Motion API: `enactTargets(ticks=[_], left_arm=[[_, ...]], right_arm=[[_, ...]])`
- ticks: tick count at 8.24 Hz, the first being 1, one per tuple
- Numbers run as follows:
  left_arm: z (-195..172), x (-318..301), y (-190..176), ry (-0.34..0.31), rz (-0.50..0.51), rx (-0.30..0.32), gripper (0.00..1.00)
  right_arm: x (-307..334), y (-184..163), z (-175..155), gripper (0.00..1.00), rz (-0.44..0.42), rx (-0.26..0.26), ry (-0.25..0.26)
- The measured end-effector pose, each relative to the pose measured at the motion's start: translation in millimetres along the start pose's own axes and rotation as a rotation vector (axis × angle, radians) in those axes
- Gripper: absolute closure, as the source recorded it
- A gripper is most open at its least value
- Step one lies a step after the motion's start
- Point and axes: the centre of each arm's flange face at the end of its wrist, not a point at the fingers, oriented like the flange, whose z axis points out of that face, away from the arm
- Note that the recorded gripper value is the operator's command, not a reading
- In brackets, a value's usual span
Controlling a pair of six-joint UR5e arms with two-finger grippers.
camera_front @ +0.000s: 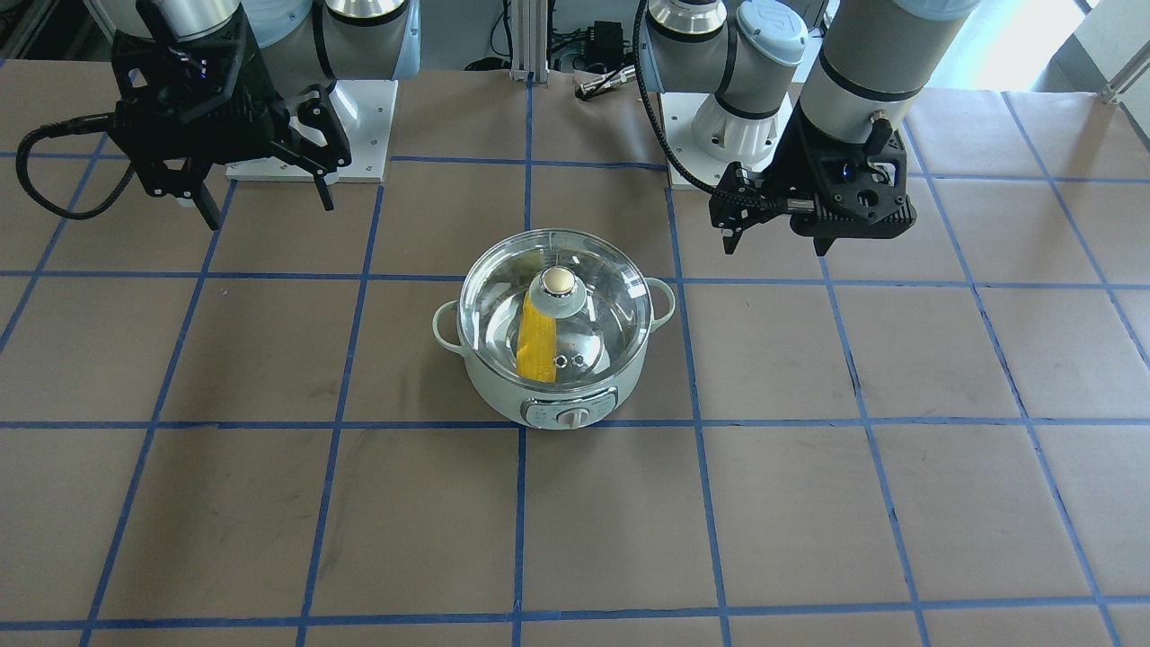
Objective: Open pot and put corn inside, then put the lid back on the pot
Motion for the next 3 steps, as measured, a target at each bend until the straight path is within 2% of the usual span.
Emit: enactTargets(ticks=[3], left_arm=[[2.0, 0.6, -0.3, 0.000, 0.001, -0.004, 0.00]], right_arm=[[0.3, -0.1, 1.0, 0.00, 0.000, -0.003, -0.002]])
